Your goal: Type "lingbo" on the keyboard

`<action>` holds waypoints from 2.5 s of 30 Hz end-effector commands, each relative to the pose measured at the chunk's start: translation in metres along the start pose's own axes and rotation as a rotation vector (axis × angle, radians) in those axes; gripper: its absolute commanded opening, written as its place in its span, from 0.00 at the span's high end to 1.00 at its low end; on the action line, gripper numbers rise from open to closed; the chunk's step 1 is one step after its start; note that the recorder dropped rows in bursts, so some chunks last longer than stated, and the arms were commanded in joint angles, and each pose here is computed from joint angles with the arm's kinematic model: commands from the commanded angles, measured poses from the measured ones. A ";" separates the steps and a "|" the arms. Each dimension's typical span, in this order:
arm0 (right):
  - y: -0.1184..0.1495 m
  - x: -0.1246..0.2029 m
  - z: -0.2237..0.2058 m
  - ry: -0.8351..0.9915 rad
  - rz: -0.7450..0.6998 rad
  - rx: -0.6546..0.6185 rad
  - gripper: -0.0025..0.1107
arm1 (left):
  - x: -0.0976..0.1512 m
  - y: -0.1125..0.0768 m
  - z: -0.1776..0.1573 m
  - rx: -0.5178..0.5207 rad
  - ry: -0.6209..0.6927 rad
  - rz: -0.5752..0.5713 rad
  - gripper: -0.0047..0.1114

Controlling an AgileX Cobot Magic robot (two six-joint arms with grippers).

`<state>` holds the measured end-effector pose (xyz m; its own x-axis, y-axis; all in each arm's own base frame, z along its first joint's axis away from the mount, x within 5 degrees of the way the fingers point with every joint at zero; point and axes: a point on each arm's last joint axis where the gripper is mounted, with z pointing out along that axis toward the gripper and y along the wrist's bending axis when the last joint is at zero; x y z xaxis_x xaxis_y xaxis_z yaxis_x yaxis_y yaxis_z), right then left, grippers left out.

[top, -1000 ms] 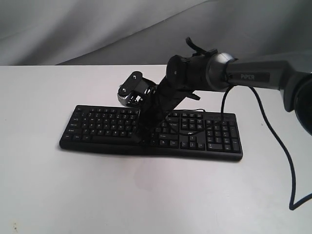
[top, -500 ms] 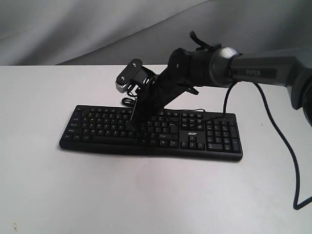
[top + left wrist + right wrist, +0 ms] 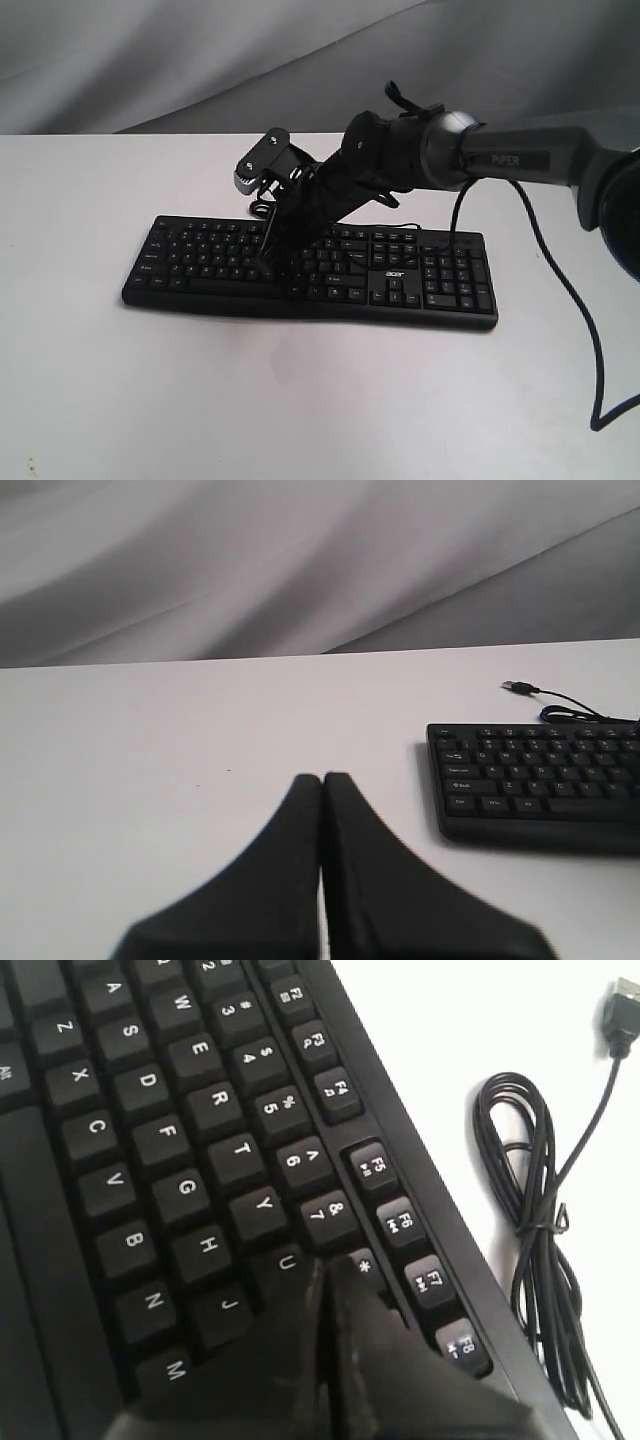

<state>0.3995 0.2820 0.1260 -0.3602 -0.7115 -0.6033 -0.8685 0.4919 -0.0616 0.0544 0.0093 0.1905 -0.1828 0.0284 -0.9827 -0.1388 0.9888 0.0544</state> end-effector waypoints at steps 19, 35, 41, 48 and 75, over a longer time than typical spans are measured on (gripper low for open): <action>0.001 0.006 0.009 0.020 0.004 -0.018 0.98 | 0.001 0.000 0.000 0.006 -0.005 -0.005 0.96; 0.031 -0.019 -0.011 0.003 -0.094 -0.083 0.98 | 0.001 0.000 0.000 0.000 -0.005 -0.006 0.96; 0.032 -0.018 -0.010 0.016 -0.133 -0.087 0.98 | 0.001 0.000 0.000 0.000 -0.005 -0.006 0.96; 0.032 -0.018 -0.010 0.013 -0.137 -0.079 0.98 | 0.001 0.000 0.000 0.000 -0.005 -0.006 0.96; 0.033 -0.004 0.015 0.018 -0.079 -0.095 0.98 | 0.001 0.000 0.000 0.000 -0.005 -0.006 0.96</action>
<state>0.3778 0.3054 0.1133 -0.3039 -0.7597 -0.5749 -0.9215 0.3876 -0.0251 0.0544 0.0093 0.1905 -0.1828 0.0284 -0.9827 -0.1388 0.9888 0.0544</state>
